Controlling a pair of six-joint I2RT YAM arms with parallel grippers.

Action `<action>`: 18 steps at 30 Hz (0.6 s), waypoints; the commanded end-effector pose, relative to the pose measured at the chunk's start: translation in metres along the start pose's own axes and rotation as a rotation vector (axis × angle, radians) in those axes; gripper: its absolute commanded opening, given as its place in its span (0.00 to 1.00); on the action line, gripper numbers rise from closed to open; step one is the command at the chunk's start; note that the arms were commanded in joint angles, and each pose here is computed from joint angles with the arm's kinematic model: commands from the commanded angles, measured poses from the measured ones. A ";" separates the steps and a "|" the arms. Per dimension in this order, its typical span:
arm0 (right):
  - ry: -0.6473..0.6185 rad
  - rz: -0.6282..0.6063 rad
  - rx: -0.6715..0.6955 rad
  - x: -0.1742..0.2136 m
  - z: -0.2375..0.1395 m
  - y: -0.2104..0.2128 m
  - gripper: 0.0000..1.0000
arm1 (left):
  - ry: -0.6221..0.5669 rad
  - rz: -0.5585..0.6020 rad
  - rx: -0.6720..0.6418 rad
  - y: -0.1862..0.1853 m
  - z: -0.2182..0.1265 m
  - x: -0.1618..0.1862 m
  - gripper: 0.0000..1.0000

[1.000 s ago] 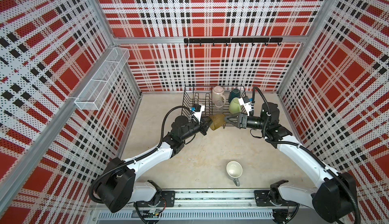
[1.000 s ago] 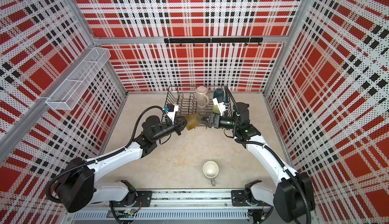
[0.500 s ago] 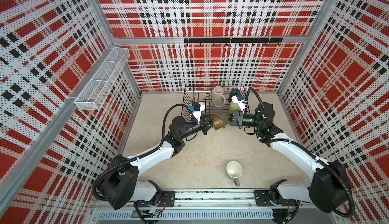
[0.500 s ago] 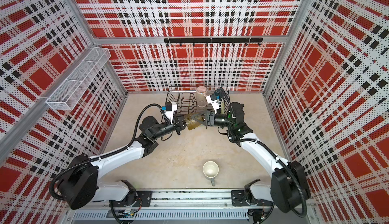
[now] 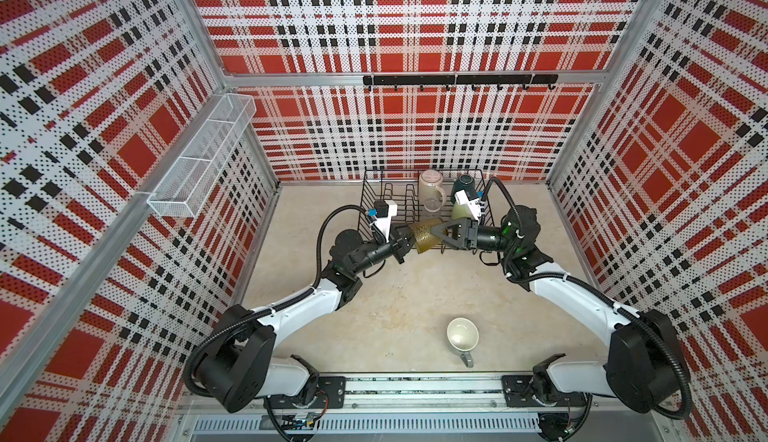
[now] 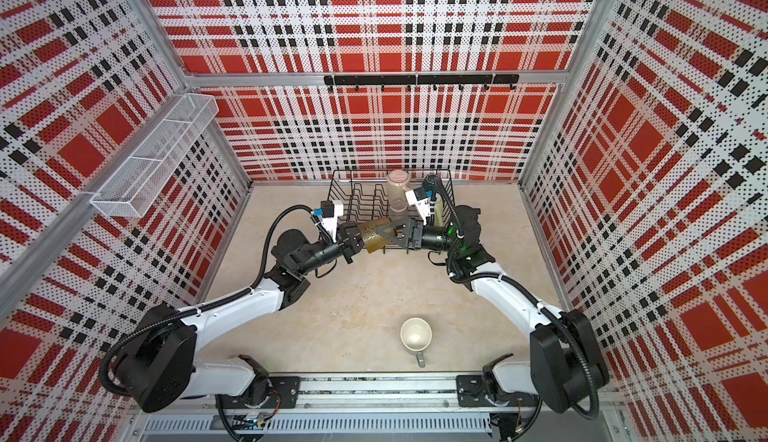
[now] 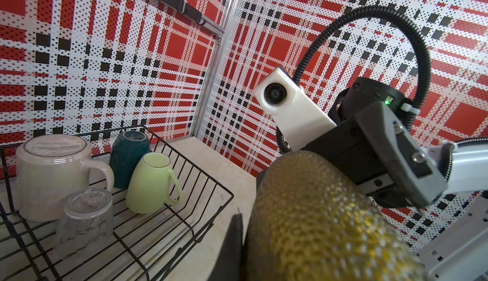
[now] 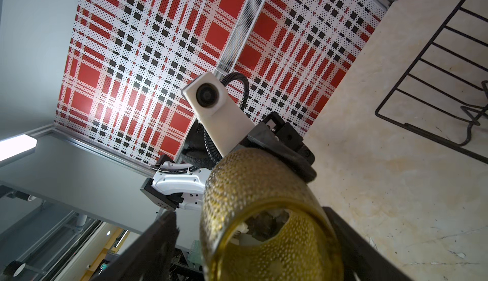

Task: Load the cups into the dish rack
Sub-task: 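Carry the olive glass toward the right gripper while the right gripper grasps it, then move the olive glass over the rack with the right gripper while the left gripper withdraws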

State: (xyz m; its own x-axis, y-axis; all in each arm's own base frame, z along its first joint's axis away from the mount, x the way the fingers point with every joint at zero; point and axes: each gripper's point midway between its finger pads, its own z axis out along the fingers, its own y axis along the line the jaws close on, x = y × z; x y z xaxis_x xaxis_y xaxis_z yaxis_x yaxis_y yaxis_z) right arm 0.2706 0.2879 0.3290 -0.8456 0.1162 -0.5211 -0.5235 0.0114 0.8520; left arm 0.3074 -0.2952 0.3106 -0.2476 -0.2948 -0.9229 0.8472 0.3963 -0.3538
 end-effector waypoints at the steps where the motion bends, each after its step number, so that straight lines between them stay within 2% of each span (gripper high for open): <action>1: 0.044 -0.019 -0.041 0.010 0.009 0.006 0.84 | -0.025 0.017 0.000 -0.001 -0.003 -0.007 0.03; 7: 0.046 -0.002 -0.085 0.012 0.013 0.008 0.68 | -0.014 0.002 0.002 0.001 -0.001 -0.002 0.04; 9: 0.045 -0.006 -0.085 0.012 0.013 0.008 0.63 | -0.014 0.003 0.000 0.001 -0.001 -0.002 0.08; 11: 0.044 -0.005 -0.074 0.011 0.014 0.004 0.60 | -0.017 0.002 -0.005 0.003 -0.003 -0.002 0.18; 15: 0.032 -0.018 -0.049 0.006 0.012 -0.002 0.59 | -0.029 -0.004 -0.041 0.011 -0.009 -0.005 0.49; 18: 0.012 -0.038 -0.006 -0.004 0.005 -0.012 0.59 | -0.045 -0.003 -0.095 0.024 -0.019 -0.008 0.54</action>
State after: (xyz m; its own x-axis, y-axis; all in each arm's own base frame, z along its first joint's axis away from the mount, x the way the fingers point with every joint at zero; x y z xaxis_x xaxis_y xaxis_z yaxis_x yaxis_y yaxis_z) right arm 0.2726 0.2967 0.3162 -0.8546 0.0961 -0.5102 -0.5130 -0.0048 0.8584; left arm 0.3165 -0.2815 0.3012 -0.2603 -0.3082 -0.9150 0.8158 0.4366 -0.3792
